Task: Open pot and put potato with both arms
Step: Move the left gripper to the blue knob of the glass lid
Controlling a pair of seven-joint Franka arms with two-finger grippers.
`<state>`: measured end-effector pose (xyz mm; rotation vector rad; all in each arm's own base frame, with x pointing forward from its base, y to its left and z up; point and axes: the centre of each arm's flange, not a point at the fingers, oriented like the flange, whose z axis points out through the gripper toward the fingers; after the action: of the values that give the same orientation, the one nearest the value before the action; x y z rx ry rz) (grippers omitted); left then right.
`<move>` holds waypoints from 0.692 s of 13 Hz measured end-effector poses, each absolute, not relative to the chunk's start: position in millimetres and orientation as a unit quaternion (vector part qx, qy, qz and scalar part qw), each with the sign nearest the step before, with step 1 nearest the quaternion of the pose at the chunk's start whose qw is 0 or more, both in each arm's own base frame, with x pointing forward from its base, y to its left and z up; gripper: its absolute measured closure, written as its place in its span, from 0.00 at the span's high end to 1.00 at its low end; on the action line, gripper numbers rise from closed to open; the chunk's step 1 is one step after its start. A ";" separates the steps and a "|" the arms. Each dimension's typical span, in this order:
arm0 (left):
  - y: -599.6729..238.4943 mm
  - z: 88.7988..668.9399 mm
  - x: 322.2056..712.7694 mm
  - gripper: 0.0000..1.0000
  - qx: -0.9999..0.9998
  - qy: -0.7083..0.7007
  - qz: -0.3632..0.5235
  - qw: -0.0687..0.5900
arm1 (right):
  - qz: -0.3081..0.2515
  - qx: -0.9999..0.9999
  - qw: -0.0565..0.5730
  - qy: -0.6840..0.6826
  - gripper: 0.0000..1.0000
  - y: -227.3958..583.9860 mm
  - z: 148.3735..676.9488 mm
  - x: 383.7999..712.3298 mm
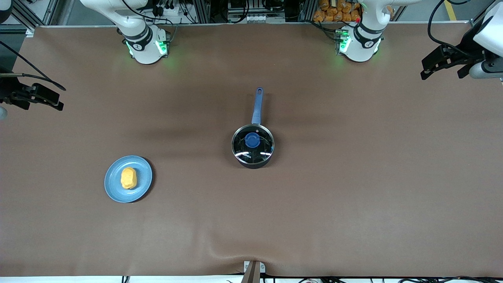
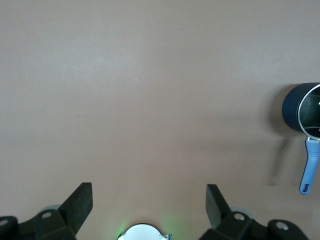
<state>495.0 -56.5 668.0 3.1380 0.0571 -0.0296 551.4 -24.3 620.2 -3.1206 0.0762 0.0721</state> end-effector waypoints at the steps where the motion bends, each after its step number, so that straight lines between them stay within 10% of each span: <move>1: -56.5 668.9 494.9 1.00 1.000 0.018 -0.009 0.002 | 0.023 -0.999 0.010 0.024 1.00 -24.3 620.2 551.5; 9: -118.3 610.1 541.1 1.00 0.999 -0.030 -0.045 0.002 | 0.023 -0.999 0.010 0.024 1.00 -24.2 620.2 551.6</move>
<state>541.1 -118.3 610.1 3.1337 -0.0933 -0.1419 551.6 -24.2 620.2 -3.1207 0.0756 0.0708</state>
